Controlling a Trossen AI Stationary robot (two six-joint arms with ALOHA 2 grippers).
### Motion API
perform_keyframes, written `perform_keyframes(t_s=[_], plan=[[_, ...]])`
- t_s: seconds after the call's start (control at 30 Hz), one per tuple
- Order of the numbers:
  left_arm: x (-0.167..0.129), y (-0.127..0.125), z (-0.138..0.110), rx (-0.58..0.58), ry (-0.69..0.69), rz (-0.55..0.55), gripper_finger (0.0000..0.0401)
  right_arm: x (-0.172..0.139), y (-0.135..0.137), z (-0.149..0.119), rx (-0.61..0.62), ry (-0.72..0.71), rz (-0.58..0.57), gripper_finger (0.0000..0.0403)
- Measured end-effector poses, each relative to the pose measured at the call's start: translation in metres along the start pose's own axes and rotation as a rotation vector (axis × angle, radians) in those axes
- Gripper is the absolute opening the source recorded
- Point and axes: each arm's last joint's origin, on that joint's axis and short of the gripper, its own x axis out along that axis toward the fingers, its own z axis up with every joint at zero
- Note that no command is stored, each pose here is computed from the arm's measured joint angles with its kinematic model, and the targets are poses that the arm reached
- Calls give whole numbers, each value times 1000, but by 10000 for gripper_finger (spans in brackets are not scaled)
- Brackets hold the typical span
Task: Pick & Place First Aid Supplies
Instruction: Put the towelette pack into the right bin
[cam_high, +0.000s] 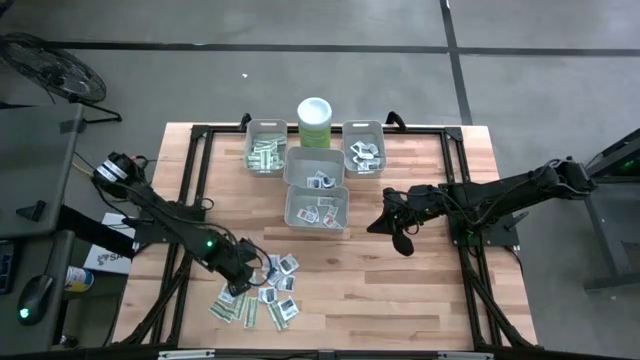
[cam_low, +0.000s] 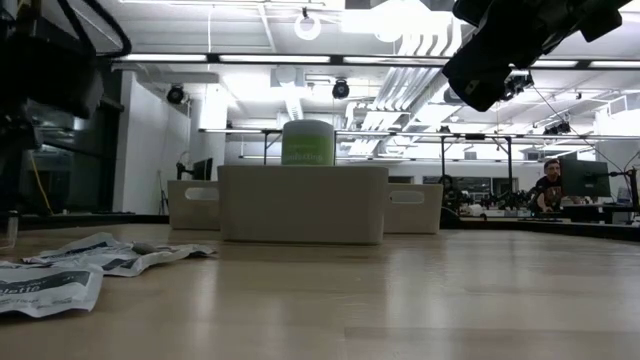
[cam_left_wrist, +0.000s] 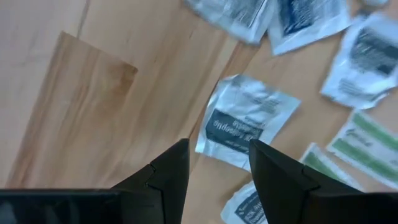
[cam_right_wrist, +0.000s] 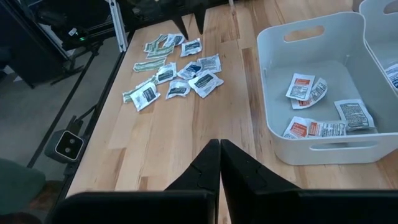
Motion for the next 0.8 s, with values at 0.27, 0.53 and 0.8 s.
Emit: perform_keyframes(t_s=[0.27,0.53,0.8], plan=[[18,-2,-1,29,53,57,163,0,0,0,0,0,0,5],[31,-4,0,29,73,96,163,0,0,0,0,0,0,3],[33,-4,0,20,72,93,120,0,0,0,0,0,0,3]])
